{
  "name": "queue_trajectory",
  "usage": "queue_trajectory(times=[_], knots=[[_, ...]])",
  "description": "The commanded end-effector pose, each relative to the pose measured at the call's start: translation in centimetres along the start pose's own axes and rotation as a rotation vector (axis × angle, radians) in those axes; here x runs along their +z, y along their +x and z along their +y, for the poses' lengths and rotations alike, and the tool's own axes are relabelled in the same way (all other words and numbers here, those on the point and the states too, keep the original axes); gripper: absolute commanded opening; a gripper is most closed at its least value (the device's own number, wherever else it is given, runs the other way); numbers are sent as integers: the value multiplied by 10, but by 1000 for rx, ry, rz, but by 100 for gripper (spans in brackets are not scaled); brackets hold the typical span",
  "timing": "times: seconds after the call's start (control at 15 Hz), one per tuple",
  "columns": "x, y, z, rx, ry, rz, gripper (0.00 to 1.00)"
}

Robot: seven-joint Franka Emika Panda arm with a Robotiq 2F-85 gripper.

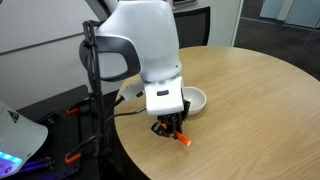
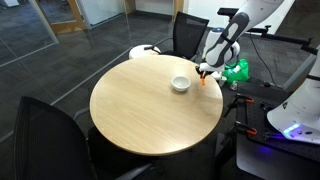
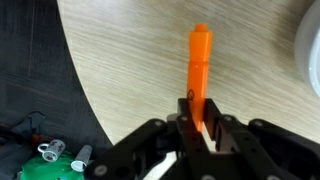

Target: Put the orange sharpie in the bowl

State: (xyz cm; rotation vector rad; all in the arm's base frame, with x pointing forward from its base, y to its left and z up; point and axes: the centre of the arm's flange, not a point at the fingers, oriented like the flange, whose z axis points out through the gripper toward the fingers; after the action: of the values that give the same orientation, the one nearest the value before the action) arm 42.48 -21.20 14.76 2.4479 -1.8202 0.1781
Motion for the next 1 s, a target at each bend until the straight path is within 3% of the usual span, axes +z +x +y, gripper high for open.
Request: queue_trajectory(times=[0.0, 0.53, 0.93], knots=[[-42, -4, -8, -74, 27, -5, 5], [-86, -13, -47, -273, 137, -8, 5], [-83, -28, -80, -360, 160, 66, 5]])
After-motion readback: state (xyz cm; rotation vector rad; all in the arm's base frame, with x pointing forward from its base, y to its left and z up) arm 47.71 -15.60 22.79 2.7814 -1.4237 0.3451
